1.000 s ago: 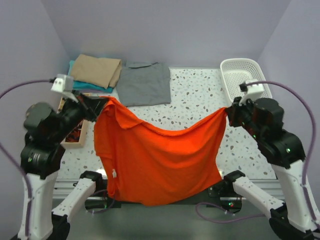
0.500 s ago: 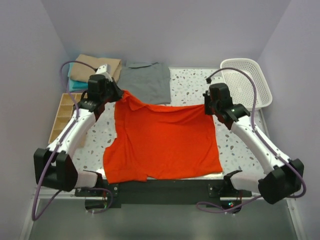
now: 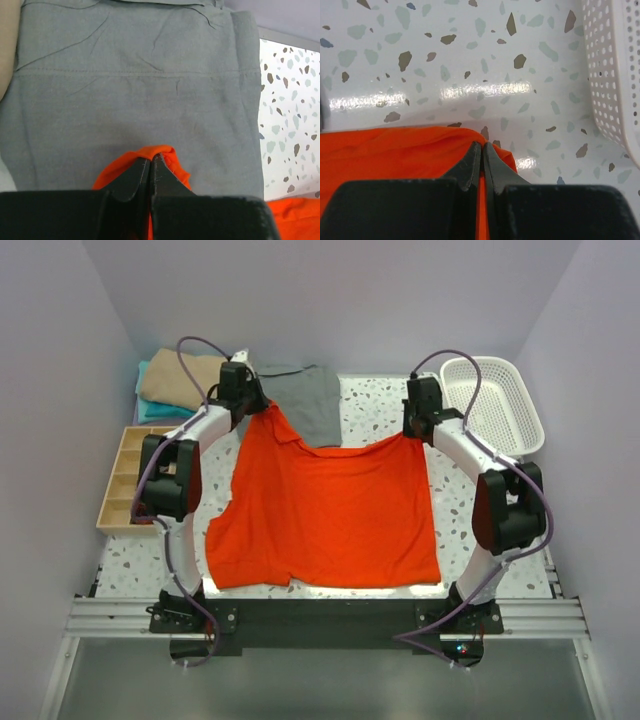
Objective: Fold and stack the t-shirts
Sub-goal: Flatten the tshirt out, then fold the tshirt
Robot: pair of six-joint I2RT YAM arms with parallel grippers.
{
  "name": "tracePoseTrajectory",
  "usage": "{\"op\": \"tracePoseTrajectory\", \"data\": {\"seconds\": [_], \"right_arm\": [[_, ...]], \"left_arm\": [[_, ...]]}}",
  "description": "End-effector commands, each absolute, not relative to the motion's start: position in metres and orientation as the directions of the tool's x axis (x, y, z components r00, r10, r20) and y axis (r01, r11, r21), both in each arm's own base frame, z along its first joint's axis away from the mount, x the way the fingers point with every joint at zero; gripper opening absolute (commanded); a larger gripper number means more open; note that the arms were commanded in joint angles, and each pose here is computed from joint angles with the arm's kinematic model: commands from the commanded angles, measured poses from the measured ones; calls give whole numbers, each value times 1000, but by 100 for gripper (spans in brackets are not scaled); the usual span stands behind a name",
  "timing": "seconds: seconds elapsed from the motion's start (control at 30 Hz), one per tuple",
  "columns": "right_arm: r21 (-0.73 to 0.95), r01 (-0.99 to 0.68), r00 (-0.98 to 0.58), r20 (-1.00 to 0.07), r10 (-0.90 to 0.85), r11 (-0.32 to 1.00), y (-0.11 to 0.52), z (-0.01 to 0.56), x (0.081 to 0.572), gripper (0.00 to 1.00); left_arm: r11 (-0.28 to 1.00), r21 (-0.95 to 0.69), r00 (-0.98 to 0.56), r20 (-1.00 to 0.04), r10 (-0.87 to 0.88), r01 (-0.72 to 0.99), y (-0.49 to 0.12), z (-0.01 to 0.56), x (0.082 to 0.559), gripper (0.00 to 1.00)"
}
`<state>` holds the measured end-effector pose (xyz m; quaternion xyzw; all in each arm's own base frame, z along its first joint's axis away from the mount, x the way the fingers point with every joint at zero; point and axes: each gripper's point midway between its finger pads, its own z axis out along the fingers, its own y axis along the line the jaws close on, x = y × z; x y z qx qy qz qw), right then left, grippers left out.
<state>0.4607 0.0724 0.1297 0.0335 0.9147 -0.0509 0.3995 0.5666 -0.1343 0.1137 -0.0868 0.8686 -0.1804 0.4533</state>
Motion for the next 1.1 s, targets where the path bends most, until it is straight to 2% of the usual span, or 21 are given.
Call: {"op": "tracePoseTrajectory", "data": {"seconds": [0.0, 0.1, 0.2, 0.37, 0.67, 0.93, 1.07], "right_arm": [[-25, 122, -607, -793, 55, 992, 74, 148, 497, 0], [-38, 142, -615, -787, 58, 989, 66, 144, 502, 0], [-58, 169, -606, -794, 57, 984, 54, 148, 499, 0], [-71, 202, -602, -796, 67, 977, 38, 151, 500, 0], [-35, 252, -542, -833, 111, 967, 30, 178, 485, 0], [-74, 336, -517, -848, 118, 939, 9, 181, 495, 0], [-59, 318, -546, -828, 132, 946, 13, 166, 507, 0]], "left_arm": [[917, -385, -477, -828, -295, 101, -128, 150, 605, 0], [943, -331, -545, -796, -262, 30, -110, 124, 597, 0], [962, -264, -538, -802, -260, -71, -86, 117, 582, 0], [974, -213, -548, -807, -220, -77, -78, 114, 575, 0], [952, -295, -531, -796, -290, -77, -83, 120, 542, 0], [947, -321, -473, -831, -294, -26, -87, 142, 561, 0], [945, -327, -458, -840, -291, 1, -90, 150, 580, 0]]}}
